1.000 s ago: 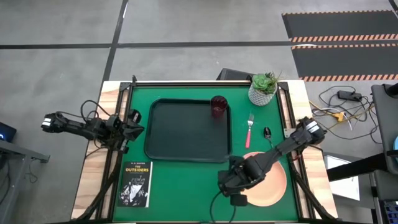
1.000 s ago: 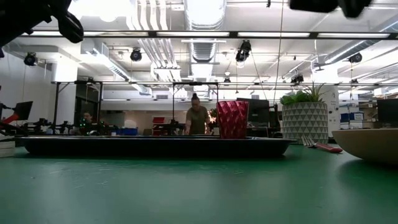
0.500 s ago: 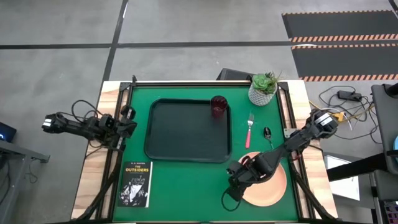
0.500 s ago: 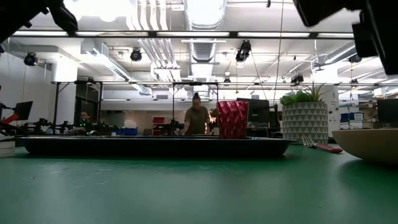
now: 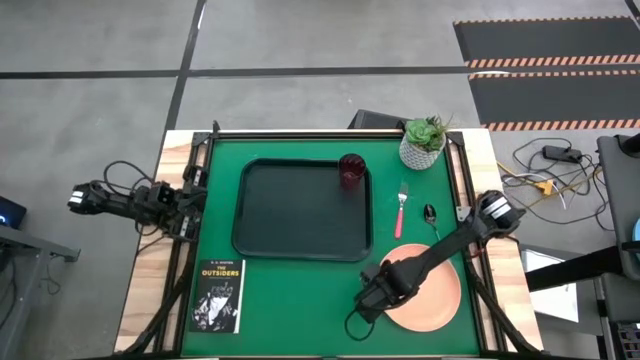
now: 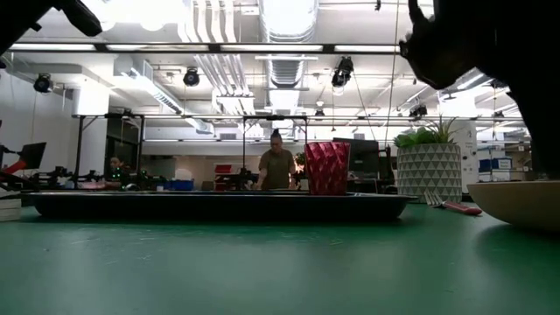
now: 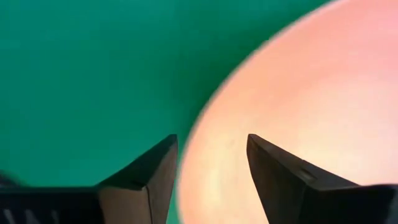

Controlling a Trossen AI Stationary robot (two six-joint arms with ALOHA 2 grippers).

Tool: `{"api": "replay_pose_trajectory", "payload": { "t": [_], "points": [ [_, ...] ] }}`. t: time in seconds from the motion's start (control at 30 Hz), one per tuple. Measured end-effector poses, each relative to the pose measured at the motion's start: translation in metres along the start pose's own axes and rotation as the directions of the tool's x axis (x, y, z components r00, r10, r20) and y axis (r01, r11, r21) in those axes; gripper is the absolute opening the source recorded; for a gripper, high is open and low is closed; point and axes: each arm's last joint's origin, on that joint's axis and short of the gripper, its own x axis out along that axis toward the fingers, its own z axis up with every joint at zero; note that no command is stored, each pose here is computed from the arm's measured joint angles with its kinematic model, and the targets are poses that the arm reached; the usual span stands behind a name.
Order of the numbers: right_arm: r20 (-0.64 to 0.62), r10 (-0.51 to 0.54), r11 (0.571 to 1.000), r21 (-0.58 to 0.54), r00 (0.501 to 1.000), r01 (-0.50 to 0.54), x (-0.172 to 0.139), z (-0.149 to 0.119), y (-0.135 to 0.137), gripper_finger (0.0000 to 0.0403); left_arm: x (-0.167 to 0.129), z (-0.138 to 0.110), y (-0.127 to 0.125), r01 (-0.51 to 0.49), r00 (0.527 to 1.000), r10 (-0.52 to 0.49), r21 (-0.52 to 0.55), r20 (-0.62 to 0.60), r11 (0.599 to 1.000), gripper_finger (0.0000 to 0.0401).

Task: Pick and place plate/cup/fork/spoon on tray
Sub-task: Put the orange plate on the black tray

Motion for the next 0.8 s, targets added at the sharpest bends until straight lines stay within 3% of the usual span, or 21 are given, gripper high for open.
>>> {"api": "replay_pose_trajectory", "payload": {
  "t": [0.5, 0.8],
  "points": [
    [0.048, -0.02, 0.999, -0.045, 0.999, 0.023, 0.01, 0.006, 0.002, 0.0144, -0.001, -0.003, 0.0, 0.004, 1.0, -0.004, -0.009, -0.015, 1.0, 0.0],
    [0.054, -0.002, 1.0, -0.011, 0.999, 0.003, -0.004, 0.004, -0.001, 0.0163, 0.0, -0.008, -0.001, 0.009, 0.999, -0.009, -0.006, -0.05, 1.0, 0.0]
  ]
}}
